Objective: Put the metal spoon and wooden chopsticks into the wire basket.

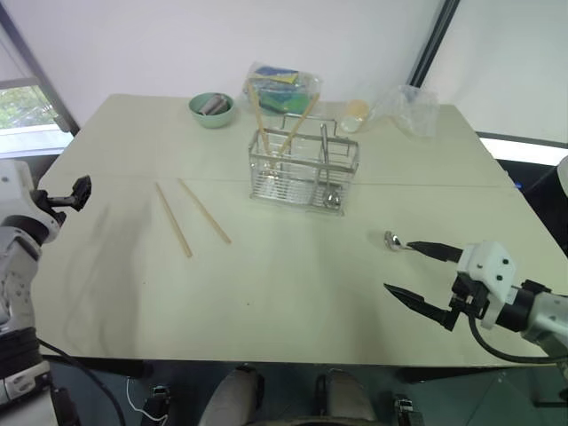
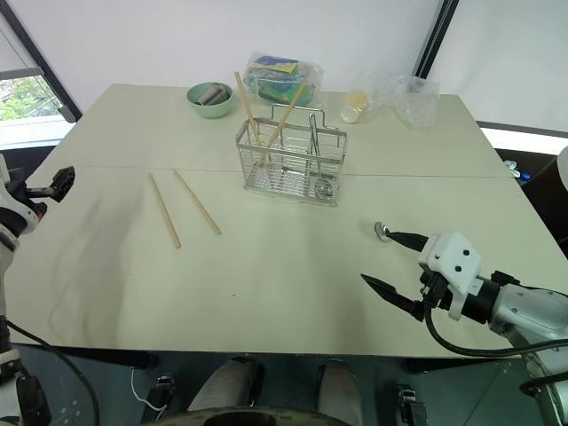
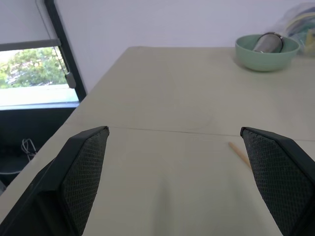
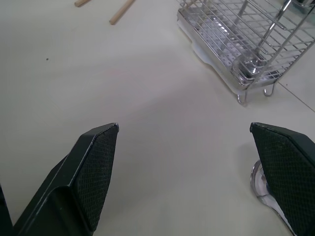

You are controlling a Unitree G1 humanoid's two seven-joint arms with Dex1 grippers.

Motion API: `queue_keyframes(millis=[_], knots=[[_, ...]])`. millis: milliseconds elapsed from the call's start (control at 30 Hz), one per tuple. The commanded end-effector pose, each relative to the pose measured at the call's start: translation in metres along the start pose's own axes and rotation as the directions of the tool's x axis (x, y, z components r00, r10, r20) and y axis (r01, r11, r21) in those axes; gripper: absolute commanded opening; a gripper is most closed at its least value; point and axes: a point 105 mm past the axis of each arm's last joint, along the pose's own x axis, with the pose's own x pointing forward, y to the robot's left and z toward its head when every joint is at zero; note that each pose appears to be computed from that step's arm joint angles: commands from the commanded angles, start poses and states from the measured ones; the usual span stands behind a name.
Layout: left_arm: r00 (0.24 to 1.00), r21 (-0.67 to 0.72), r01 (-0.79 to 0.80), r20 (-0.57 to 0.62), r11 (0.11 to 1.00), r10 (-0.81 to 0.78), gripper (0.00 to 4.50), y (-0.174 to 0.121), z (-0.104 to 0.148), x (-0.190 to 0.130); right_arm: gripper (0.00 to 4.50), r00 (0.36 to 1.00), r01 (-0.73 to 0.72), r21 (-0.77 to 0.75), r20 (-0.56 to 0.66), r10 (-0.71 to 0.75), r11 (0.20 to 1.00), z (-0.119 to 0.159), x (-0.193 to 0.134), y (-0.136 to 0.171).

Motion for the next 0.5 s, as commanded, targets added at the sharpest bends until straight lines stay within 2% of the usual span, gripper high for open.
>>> queue_keyframes(millis=[33, 233, 367, 500], knots=[[0.998, 0.027, 0.009, 0.056, 1.0, -0.011, 4.5, -0.002, 0.019, -0.003, 4.41, 1.0, 0.01, -0.036, 0.017, -0.009, 0.999, 0.007, 0.001, -0.003], [0.997, 0.034, 0.019, 0.069, 0.999, -0.022, 4.5, -0.002, 0.026, -0.002, 4.41, 1.0, 0.014, -0.048, 0.021, -0.013, 0.999, 0.01, 0.002, -0.007], [0.991, 0.018, 0.093, 0.097, 0.995, -0.094, 4.5, -0.016, 0.039, 0.0, 4.41, 1.0, 0.018, -0.071, 0.024, -0.017, 0.997, 0.013, 0.0, -0.016], [0.902, 0.047, 0.411, 0.12, 0.91, -0.414, 4.5, -0.073, 0.068, -0.01, 4.41, 1.0, -0.019, -0.133, 0.015, 0.021, 0.991, 0.016, 0.004, -0.04]])
